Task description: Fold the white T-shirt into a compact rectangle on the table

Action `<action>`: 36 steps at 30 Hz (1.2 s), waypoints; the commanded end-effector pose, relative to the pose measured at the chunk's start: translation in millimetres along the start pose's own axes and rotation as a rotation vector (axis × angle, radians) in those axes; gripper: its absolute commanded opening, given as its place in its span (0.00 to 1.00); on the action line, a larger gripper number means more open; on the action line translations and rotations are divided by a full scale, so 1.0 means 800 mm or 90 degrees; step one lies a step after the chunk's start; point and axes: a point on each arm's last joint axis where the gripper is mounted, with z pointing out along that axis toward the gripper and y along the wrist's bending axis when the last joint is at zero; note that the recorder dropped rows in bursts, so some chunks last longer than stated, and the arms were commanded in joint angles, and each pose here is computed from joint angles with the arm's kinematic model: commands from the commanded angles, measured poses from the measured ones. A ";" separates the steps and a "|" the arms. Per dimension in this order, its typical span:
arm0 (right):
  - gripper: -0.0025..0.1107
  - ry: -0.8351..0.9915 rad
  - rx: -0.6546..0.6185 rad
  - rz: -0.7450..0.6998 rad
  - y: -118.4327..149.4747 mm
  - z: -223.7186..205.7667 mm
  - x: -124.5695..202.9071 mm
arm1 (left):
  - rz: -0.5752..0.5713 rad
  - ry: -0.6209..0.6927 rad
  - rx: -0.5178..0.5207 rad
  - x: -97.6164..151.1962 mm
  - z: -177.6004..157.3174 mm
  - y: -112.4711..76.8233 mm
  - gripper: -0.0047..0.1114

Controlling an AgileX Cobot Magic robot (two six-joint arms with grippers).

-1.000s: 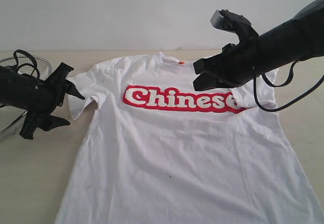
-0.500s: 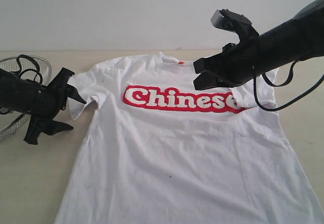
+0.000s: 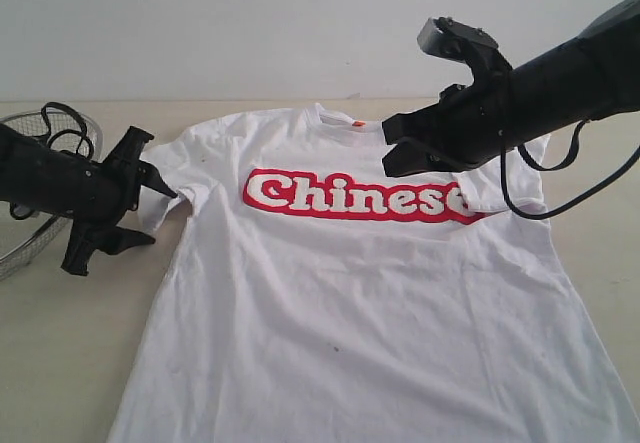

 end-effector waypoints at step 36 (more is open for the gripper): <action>0.02 -0.011 0.001 0.000 0.003 -0.004 -0.004 | 0.485 -0.016 0.069 0.012 0.013 -0.081 0.08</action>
